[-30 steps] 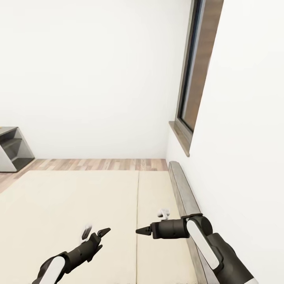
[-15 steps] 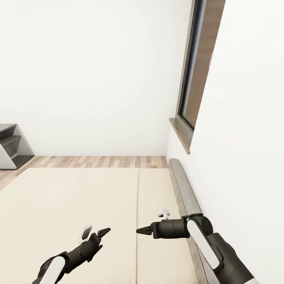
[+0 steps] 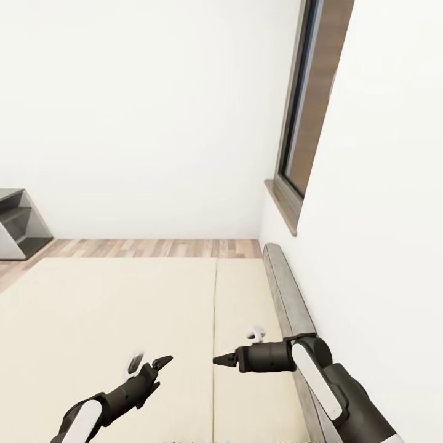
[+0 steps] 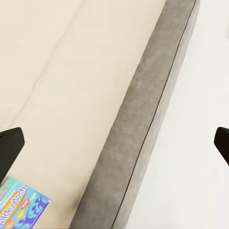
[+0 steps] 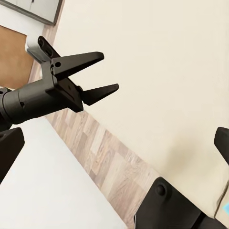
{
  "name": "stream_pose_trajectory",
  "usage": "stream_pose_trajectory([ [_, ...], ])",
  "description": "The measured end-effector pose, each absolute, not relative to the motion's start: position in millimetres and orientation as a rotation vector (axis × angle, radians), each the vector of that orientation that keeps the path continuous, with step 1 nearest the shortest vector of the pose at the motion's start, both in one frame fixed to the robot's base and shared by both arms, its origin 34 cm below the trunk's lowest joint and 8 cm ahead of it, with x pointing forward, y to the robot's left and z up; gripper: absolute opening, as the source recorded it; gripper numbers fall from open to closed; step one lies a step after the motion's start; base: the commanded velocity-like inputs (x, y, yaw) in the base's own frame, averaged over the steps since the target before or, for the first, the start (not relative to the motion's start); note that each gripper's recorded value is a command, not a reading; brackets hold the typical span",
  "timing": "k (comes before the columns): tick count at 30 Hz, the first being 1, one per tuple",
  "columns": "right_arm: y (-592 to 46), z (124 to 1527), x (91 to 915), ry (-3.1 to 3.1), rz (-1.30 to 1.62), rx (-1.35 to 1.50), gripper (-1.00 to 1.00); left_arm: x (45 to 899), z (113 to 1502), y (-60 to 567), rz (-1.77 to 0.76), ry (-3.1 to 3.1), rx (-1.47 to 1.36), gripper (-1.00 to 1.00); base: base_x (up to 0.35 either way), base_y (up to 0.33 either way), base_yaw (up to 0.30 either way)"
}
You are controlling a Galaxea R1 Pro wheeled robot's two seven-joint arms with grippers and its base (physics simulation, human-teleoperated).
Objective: Put all the toys in the child's room - the three board games (two on the bed and one on the table), the two jigsaw puzzles on the table, and the tennis ball on the table - inside the toy box on the table in the child's room.
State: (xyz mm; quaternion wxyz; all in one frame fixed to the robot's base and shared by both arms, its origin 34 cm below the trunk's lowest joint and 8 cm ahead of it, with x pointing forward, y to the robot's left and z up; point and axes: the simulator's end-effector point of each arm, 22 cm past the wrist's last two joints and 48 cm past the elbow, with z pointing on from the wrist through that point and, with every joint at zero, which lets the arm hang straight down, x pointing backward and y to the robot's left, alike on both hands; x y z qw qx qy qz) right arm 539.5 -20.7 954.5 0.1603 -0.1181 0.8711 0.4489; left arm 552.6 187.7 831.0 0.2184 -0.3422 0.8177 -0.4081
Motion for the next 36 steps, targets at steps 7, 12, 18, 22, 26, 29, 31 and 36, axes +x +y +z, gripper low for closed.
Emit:
stream_pose_trajectory([
  [7, -21.2, 950.1, 539.2, 2.496, 1.285, -0.333, 1.00, 550.4, 825.5, 187.9, -1.124, 2.275, -0.957, 1.00, 0.000, 0.000, 0.000],
  [12, -22.5, 950.4, 539.9, 2.492, 1.285, -0.336, 1.00, 550.0, 824.8, 188.6, -1.129, 2.272, -0.960, 1.00, 0.000, 0.000, 0.000],
  [18, -27.7, 962.0, 542.6, 2.456, 1.265, -0.369, 1.00, 553.9, 831.8, 189.1, -1.134, 2.257, -0.940, 1.00, 0.000, 0.000, 0.000],
  [22, -32.9, 968.2, 543.7, 2.437, 1.248, -0.389, 1.00, 555.3, 836.3, 188.6, -1.138, 2.249, -0.926, 1.00, 0.000, 0.000, 0.000],
  [26, -35.6, 970.4, 544.1, 2.429, 1.243, -0.398, 1.00, 554.1, 838.3, 188.1, -1.139, 2.247, -0.918, 1.00, 0.000, 0.000, 0.000],
  [29, -36.7, 970.1, 544.2, 2.428, 1.242, -0.400, 1.00, 553.4, 838.6, 188.3, -1.138, 2.246, -0.916, 1.00, 0.000, 0.000, 0.000],
  [31, -37.1, 969.4, 544.2, 2.429, 1.243, -0.400, 1.00, 552.8, 838.0, 188.5, -1.137, 2.247, -0.917, 1.00, 0.000, 0.000, 0.000],
  [36, -37.8, 967.0, 544.2, 2.433, 1.242, -0.400, 1.00, 551.5, 836.2, 188.9, -1.135, 2.249, -0.920, 1.00, 0.000, 0.000, 0.000],
])
